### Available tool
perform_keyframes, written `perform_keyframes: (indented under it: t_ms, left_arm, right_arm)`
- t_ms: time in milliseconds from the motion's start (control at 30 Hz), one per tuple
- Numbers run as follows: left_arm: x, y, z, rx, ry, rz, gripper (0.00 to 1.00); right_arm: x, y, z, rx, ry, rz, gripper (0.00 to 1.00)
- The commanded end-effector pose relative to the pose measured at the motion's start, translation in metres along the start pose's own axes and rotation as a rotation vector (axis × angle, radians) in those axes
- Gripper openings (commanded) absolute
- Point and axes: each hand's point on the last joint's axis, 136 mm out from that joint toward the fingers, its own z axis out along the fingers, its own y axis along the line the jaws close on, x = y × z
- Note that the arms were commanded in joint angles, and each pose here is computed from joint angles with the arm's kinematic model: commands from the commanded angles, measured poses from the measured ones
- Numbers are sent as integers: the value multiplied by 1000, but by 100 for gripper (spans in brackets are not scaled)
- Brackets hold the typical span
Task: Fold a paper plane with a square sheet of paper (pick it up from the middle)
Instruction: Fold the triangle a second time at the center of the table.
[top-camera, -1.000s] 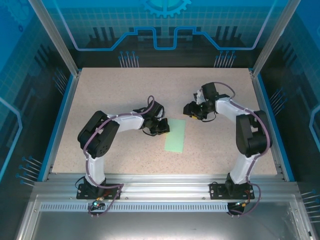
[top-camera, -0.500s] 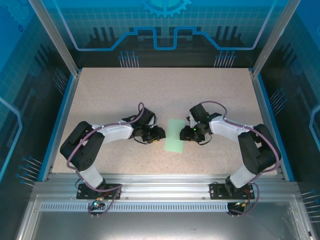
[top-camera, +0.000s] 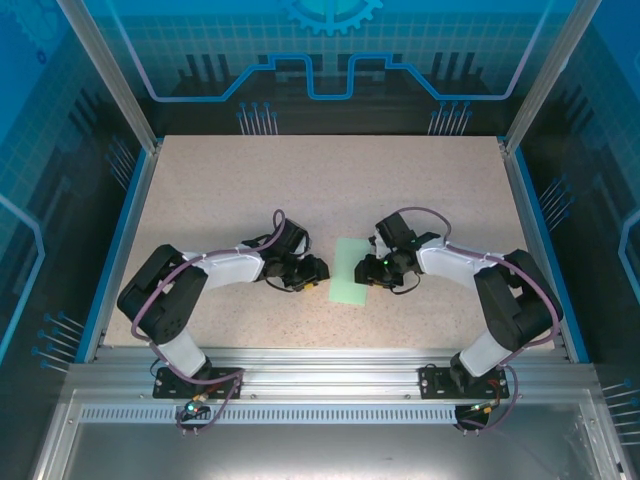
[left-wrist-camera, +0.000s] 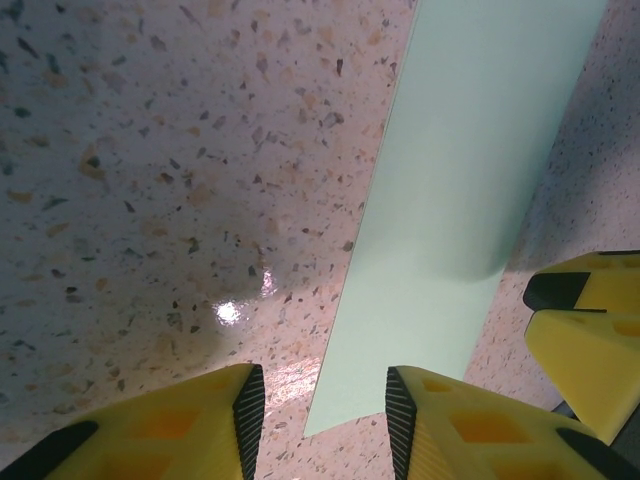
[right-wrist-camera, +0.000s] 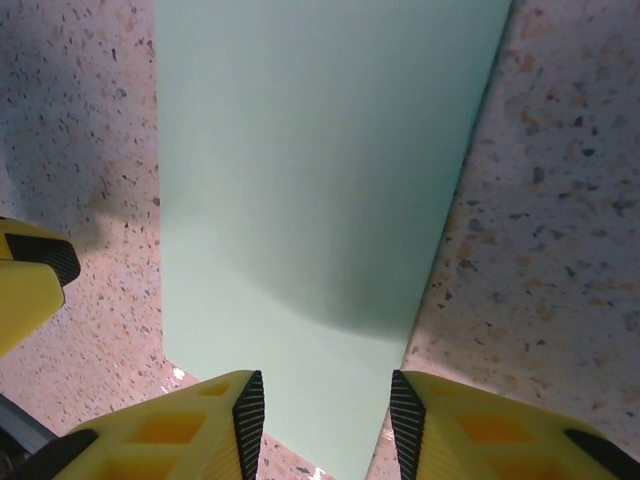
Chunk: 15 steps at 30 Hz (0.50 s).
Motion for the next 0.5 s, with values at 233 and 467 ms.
perform_keyframes:
  t_ms: [233, 467]
  left_arm:
    - [10, -8, 4, 25, 50, 6, 41]
    - [12, -9, 10, 13, 69, 7, 41]
  right_arm:
    - [9, 2, 13, -23, 52, 14, 40]
    - [11, -2, 18, -11, 62, 19, 40]
